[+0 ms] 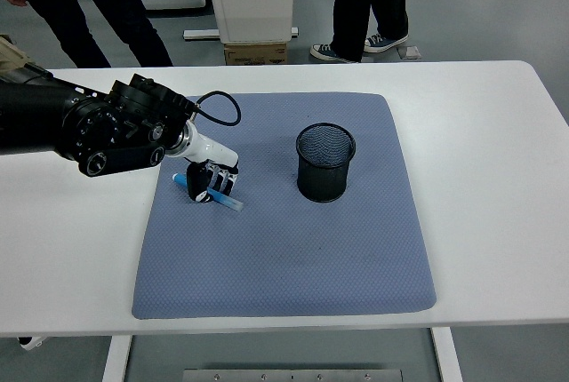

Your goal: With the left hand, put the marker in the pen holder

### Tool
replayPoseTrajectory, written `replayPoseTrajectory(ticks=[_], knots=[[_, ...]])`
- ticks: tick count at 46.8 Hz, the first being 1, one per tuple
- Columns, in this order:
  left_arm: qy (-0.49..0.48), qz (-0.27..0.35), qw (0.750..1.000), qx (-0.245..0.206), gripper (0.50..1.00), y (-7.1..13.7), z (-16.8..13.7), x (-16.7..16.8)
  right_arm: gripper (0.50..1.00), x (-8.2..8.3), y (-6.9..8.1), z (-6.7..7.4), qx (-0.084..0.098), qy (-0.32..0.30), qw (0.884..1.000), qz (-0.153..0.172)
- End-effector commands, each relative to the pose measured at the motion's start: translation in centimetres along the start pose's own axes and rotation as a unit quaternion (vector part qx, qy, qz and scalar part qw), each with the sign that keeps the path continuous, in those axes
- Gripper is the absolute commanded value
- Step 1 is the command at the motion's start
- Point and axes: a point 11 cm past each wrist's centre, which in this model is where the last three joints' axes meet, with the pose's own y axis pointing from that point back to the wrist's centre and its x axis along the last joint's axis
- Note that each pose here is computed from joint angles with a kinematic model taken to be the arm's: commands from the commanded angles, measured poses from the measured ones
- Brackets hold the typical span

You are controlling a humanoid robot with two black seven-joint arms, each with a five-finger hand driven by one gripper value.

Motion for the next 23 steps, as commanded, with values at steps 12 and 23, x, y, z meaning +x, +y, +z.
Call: replayPoseTrajectory(ticks=[12,23], knots=[[0.008,0.012,1.000,-0.001,0.500,0.5,-0.2,0.9,1.000,0.0,0.0,0.1,-0.001,0.000,1.000,0.000],[0.026,0.018,0.999,-0.006,0.500,0.7,-0.1,1.3,1.000,0.0,0.0,0.0,0.000,0.000,1.000,0.000]])
